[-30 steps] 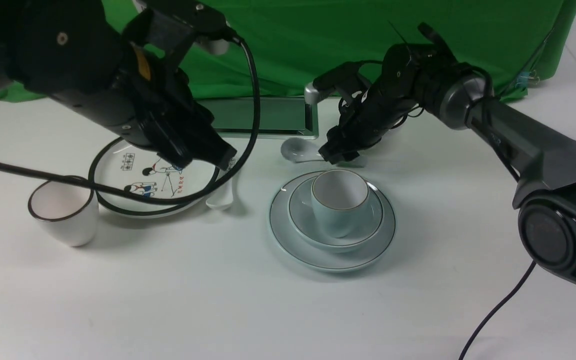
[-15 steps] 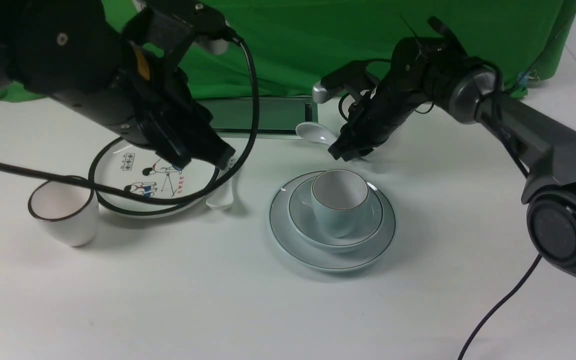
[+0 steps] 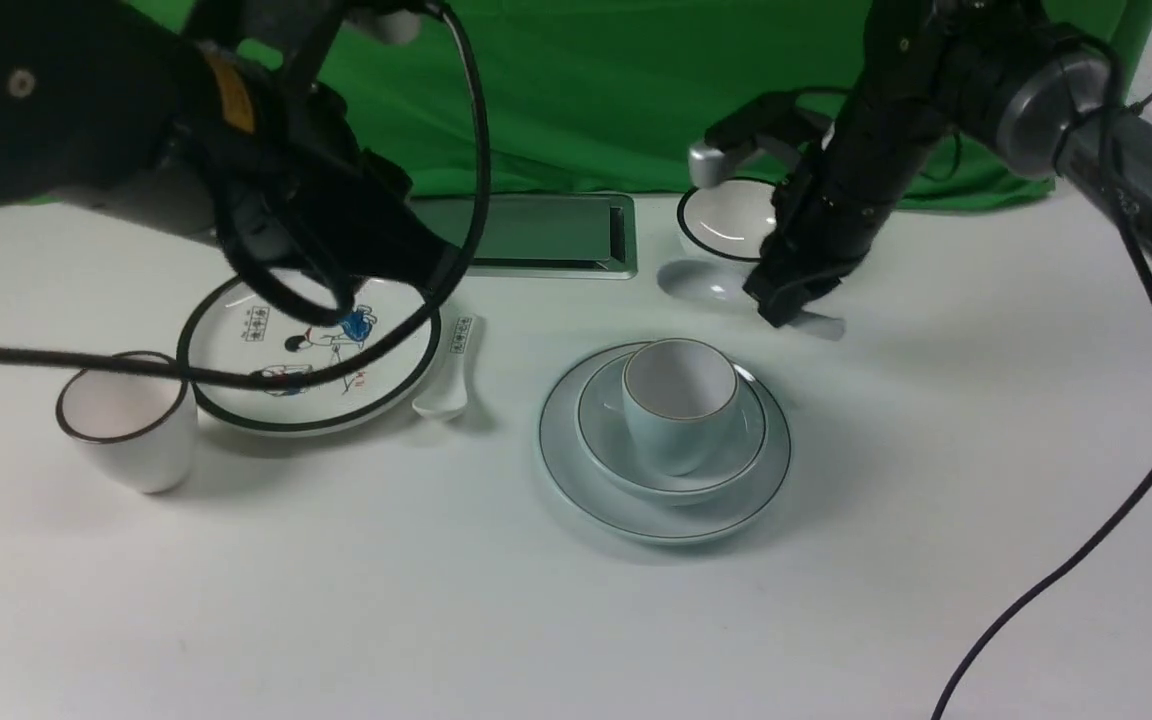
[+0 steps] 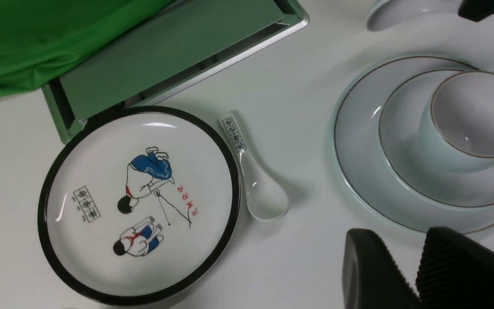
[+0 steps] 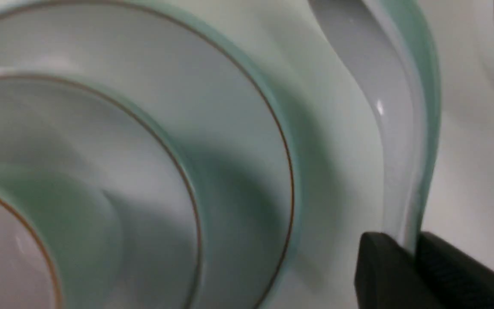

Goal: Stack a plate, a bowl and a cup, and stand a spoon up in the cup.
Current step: Use the right arm to grab a blue soup spoon

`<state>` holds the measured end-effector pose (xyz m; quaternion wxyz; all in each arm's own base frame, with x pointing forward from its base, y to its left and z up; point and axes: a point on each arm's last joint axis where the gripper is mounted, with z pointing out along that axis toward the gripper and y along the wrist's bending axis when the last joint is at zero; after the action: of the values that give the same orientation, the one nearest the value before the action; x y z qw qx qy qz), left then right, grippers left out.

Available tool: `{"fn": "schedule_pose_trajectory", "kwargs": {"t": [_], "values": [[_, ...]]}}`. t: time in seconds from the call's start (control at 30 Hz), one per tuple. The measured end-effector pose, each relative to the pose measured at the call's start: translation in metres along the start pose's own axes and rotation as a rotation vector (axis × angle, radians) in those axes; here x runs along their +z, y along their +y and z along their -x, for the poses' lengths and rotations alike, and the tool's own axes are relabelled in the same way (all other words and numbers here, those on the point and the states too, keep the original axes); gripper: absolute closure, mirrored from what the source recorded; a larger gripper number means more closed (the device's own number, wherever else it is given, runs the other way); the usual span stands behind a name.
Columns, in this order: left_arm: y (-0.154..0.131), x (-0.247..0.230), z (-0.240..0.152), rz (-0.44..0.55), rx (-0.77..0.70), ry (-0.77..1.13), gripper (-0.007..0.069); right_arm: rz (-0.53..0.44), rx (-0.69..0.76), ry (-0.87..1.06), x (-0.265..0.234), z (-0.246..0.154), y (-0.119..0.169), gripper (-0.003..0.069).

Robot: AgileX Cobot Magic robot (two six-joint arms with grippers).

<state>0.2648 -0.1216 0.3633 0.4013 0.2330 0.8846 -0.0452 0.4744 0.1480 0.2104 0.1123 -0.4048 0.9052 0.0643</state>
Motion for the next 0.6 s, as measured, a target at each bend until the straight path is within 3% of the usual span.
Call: {"fn": "schedule_pose_trajectory", "kwargs": {"t": [0.3, 0.4, 0.6], "values": [[-0.003, -0.01, -0.037, 0.002, -0.039, -0.005, 0.0494, -0.008, 0.026, 0.03, -0.014, -0.046, -0.021, 0.0583], [-0.004, -0.005, -0.048, 0.0, -0.051, 0.012, 0.0494, 0.008, -0.031, 0.053, -0.016, -0.063, -0.022, 0.0583], [-0.006, 0.003, -0.063, -0.003, -0.054, 0.062, 0.0494, 0.149, -0.305, 0.166, 0.013, -0.104, -0.006, 0.0583]]}}
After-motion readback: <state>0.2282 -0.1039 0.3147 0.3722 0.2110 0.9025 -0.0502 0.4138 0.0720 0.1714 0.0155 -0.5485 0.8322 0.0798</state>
